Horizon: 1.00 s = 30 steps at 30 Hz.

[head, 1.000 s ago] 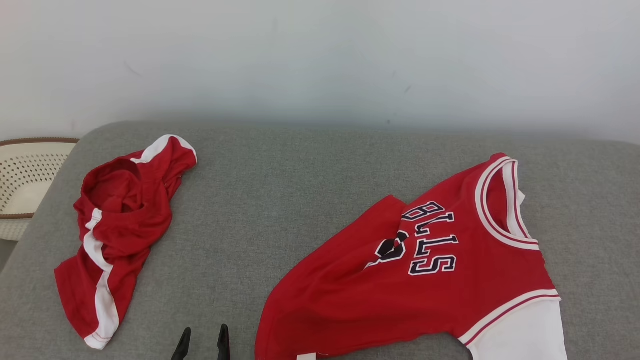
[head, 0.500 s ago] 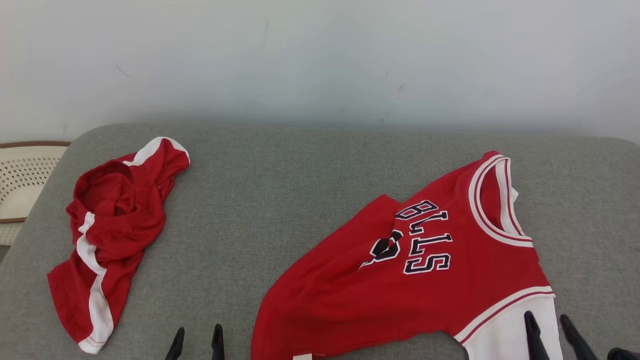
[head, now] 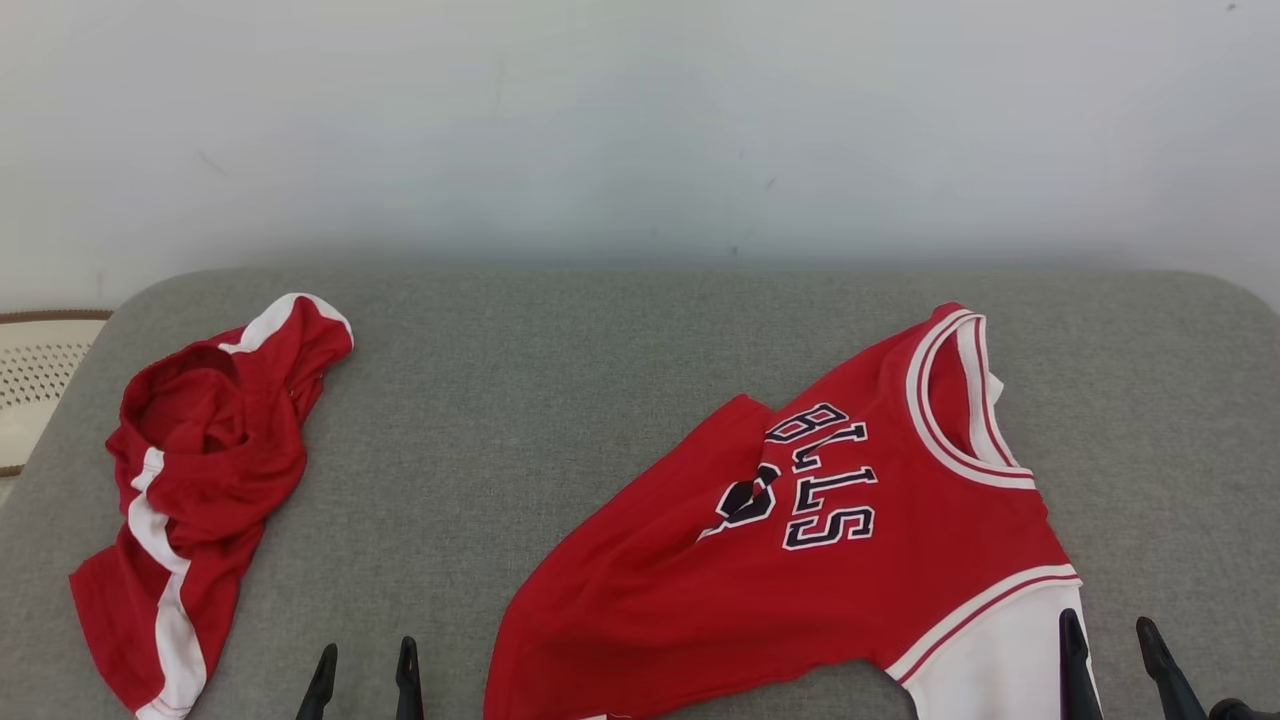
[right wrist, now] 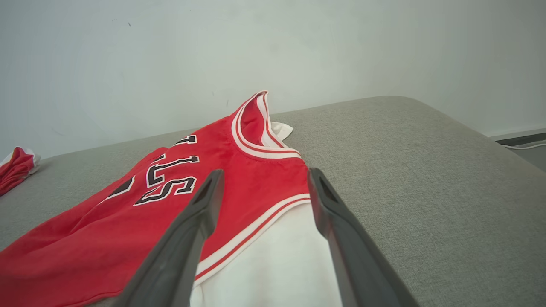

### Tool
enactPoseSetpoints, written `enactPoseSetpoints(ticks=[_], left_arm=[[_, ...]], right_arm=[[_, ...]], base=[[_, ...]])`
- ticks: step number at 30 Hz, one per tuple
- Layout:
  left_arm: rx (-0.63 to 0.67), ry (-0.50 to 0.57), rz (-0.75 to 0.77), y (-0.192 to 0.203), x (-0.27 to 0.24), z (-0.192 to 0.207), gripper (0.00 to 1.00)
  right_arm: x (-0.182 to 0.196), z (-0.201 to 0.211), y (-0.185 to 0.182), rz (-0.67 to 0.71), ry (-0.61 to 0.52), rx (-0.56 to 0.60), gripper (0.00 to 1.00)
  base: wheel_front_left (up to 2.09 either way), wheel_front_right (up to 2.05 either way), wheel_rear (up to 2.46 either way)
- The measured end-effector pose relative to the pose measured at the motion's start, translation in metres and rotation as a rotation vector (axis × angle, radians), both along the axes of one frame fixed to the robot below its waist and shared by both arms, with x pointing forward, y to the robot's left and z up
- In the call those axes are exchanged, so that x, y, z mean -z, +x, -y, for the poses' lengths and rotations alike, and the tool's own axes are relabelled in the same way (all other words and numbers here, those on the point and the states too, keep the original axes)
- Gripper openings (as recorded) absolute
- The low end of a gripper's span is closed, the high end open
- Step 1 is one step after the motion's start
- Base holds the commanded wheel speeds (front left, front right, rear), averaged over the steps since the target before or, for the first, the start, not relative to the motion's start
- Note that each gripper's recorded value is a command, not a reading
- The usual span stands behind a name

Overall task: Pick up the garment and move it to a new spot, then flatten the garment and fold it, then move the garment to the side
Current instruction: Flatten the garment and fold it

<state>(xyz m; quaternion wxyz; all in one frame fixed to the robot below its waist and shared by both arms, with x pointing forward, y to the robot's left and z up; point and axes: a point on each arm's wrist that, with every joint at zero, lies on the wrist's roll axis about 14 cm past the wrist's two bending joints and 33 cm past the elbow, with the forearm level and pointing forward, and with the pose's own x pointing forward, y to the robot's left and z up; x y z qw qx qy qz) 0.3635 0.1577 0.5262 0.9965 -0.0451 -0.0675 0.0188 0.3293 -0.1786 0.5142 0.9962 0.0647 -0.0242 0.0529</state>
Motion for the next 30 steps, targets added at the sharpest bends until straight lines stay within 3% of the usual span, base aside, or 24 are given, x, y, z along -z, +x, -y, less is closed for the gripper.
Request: enactPoseSetpoints(ticks=[21,30], left_arm=[[-0.022,0.077,0.063,0.001,-0.024,-0.008,1.00],[-0.012,0.050,0.076,-0.004,-0.029,-0.008,1.00]], right_arm=[[-0.005,-0.007,-0.005,0.022,-0.034,0.006,1.00],[-0.007,-0.009,-0.007,0.024,-0.036,0.006,1.00]], base=[[0.00,0.00,0.00],[0.00,0.00,0.00]])
